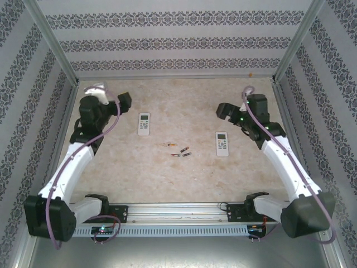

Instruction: Load the batteries into the remote control

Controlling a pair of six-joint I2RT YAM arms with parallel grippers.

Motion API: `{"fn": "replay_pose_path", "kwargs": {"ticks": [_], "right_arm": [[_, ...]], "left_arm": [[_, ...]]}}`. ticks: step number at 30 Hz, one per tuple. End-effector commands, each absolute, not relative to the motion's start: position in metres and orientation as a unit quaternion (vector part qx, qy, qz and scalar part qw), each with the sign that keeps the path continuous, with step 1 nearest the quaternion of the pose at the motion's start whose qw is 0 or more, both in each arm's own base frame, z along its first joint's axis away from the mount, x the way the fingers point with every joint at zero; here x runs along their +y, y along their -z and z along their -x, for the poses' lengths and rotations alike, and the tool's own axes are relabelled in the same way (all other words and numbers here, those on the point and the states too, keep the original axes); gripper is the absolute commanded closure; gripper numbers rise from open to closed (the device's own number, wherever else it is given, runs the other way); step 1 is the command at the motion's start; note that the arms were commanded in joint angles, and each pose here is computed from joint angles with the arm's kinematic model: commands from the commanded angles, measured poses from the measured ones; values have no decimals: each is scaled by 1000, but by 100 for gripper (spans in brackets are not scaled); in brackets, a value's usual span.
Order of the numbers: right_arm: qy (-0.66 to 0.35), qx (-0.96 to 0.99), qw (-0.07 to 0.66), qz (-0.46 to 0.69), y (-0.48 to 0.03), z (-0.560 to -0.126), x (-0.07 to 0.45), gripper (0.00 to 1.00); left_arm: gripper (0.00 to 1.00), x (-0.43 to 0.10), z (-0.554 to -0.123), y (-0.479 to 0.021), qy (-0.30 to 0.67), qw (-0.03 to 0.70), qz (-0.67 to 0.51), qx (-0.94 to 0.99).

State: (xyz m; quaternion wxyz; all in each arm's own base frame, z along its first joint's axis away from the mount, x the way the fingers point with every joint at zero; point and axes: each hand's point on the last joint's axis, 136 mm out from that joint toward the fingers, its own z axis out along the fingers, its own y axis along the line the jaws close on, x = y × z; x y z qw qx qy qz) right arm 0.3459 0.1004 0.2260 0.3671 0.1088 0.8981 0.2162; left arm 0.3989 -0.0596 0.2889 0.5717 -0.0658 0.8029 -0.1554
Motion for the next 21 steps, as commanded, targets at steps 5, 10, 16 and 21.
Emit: {"fn": "replay_pose_path", "kwargs": {"ticks": [5,10,16,21], "right_arm": [[-225,948,211,-74,-198,-309,154,2],[-219,951,206,-72,-186,-305,169,2],[-217,952,197,-84,-177,-294,169,2],[-213,951,202,-97,-177,-286,162,2]], "left_arm": [[0,-97,-386,-150,96,260,96,956],[0,-104,-415,-104,29,168,84,982],[0,-106,-453,-62,-15,124,81,989],[3,-101,-466,-35,-48,99,66,992]]}}
